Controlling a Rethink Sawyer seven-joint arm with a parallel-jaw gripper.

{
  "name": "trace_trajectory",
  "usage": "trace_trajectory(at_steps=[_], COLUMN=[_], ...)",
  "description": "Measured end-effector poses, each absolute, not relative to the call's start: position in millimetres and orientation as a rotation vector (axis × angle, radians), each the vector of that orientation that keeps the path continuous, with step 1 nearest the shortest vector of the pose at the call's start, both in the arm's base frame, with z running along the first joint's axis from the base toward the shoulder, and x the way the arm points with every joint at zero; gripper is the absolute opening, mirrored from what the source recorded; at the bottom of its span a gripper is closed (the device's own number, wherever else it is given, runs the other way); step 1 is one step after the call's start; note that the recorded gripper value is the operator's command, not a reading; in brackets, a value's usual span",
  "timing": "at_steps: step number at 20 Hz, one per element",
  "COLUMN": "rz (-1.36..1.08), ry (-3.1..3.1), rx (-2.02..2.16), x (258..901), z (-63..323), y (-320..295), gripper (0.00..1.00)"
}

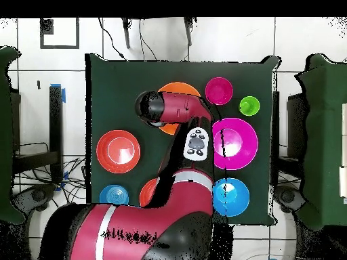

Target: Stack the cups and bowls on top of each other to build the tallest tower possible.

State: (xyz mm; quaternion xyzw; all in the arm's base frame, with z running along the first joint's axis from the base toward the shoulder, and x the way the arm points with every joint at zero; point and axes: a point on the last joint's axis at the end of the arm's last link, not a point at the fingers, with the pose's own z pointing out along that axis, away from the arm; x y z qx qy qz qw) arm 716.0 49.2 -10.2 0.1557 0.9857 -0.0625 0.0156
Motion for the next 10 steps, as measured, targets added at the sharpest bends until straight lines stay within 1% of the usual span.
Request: trace_trajectory(at_steps=[2, 3, 10], rz=[-0.194, -0.194, -0.193], ry=[3.066, 3.066, 3.067], rx=[0.484, 0.484, 0.484], x=[716.0, 715.9, 716.0], z=[-10.3, -10.3, -10.4], y=[49.2, 49.2, 49.7], gripper=[0.0, 1.0, 1.0])
